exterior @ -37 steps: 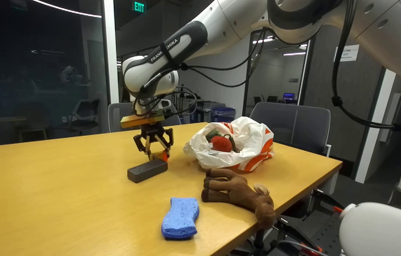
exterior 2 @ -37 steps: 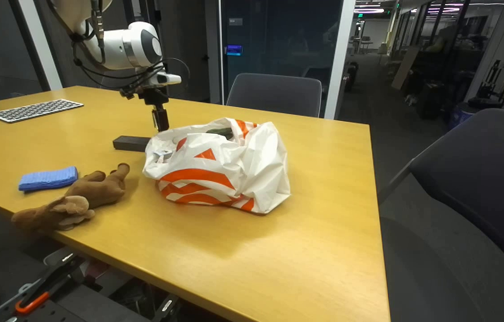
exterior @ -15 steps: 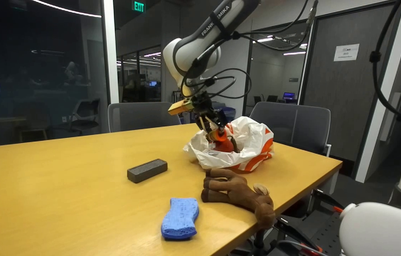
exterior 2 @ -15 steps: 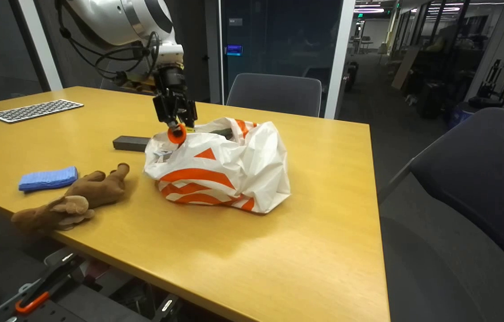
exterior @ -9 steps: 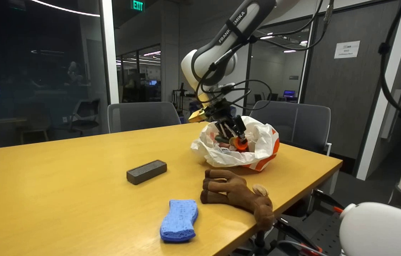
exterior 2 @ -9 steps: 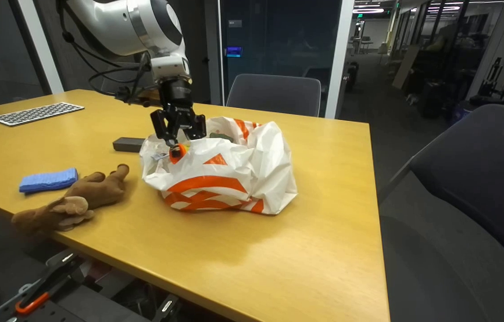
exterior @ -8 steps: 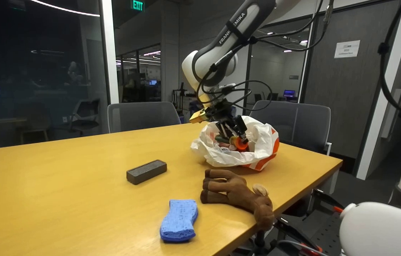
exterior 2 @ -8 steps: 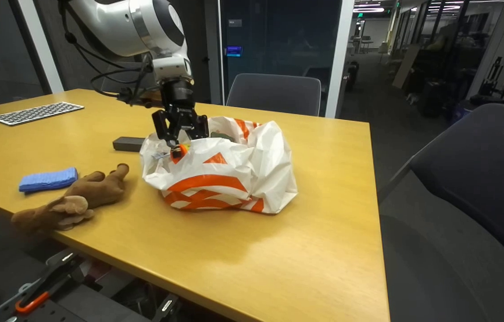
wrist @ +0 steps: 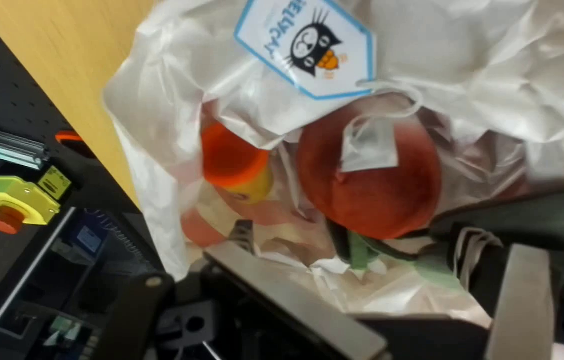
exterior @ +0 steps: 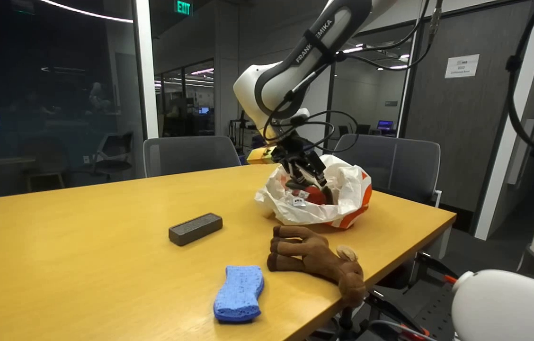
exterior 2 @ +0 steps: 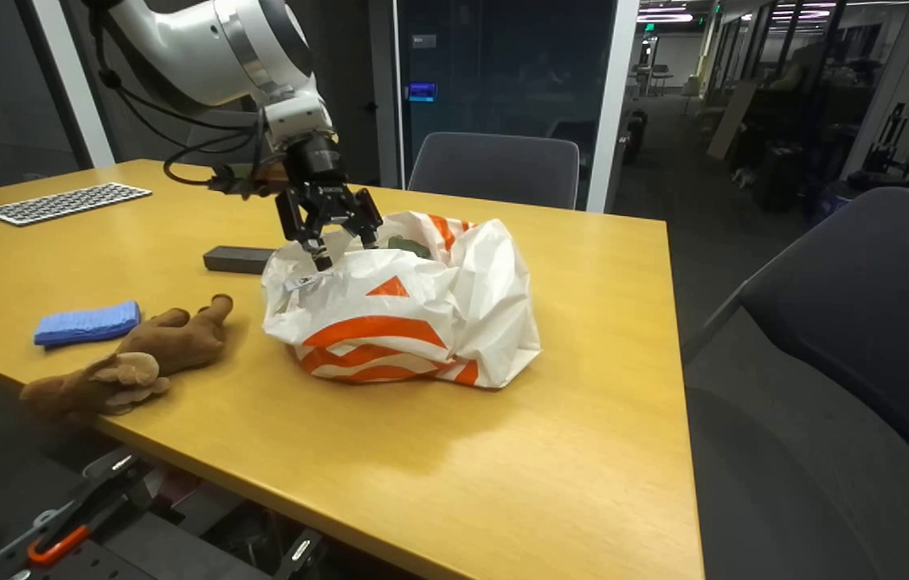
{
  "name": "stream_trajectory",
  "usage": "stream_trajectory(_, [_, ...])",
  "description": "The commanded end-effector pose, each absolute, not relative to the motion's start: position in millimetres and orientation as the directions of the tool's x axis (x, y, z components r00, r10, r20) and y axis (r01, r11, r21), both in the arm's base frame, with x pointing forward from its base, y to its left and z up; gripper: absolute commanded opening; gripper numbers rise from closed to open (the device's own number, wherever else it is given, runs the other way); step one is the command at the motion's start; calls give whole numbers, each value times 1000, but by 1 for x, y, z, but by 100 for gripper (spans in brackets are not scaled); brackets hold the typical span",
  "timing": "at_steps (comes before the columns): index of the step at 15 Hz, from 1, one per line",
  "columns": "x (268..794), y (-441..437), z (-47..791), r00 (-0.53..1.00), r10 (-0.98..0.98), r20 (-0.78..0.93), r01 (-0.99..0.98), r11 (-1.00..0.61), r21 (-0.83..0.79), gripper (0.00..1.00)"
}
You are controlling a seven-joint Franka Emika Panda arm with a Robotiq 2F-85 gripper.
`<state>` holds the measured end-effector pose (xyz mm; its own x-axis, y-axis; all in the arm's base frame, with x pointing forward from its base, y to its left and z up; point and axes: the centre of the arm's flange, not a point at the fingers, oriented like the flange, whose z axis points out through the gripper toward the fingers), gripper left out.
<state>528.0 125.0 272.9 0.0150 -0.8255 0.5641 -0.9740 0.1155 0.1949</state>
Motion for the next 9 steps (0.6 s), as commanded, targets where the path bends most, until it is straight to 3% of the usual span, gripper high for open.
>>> stream_trajectory(1, [514,160,307,122,-814,568,-991,-65,120,100])
stream_trajectory(5, [510,211,334,260,-780,569,-962,-258,86,100])
stream_trajectory(9, [542,259,331,375,-737,563,-894,-449,8,100])
